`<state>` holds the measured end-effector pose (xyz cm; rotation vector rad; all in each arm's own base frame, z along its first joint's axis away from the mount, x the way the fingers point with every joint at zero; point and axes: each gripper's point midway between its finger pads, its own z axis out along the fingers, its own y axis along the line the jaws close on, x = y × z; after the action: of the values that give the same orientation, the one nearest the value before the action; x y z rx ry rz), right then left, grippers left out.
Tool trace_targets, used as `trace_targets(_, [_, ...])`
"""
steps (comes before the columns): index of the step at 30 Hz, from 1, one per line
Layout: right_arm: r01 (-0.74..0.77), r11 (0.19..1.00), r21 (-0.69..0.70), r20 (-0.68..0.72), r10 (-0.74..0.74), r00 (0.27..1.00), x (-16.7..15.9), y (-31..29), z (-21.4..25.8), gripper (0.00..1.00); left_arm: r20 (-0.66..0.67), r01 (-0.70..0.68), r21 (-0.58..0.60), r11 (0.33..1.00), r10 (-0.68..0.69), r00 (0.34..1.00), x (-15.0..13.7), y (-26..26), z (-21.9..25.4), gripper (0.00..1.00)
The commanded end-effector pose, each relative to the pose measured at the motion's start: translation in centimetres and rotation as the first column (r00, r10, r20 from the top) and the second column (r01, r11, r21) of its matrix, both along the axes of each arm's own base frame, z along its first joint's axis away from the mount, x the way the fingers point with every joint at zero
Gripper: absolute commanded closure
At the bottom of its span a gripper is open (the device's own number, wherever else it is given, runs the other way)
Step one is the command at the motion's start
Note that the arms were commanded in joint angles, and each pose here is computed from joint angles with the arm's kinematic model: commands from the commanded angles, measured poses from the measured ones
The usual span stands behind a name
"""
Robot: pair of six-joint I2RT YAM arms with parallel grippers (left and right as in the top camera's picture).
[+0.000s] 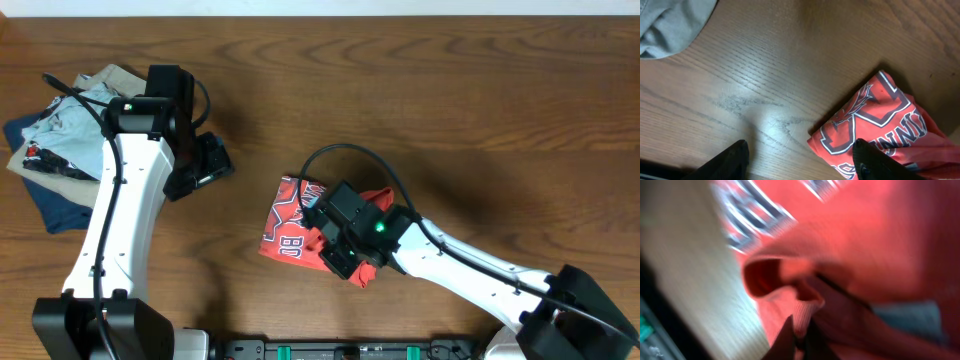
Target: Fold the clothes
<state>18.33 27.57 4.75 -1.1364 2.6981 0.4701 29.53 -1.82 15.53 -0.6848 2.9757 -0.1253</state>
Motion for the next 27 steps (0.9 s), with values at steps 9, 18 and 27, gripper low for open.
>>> trace_targets(9, [0.505, 0.774, -0.381, 0.114, -0.503, 0.857, 0.6, -12.2, 1.0, 0.85, -0.032, 0.017, -0.005, 1.000, -0.017, 0.999, -0.6, 0.0, -0.4, 0.32])
trace_targets(18, [0.531, 0.791, -0.303, 0.081, -0.533, 0.842, 0.8, -10.8, 2.0, 0.93, -0.048, 0.019, -0.009, 1.000, -0.019, 0.999, -1.0, -0.1, -0.4, 0.32])
trace_targets(27, [0.422, 0.903, 0.081, 0.038, -0.426, 0.904, 4.3, -2.8, 5.2, 0.52, -0.060, 0.018, -0.009, 1.000, -0.019, 0.998, -1.3, -0.1, -0.5, 0.32])
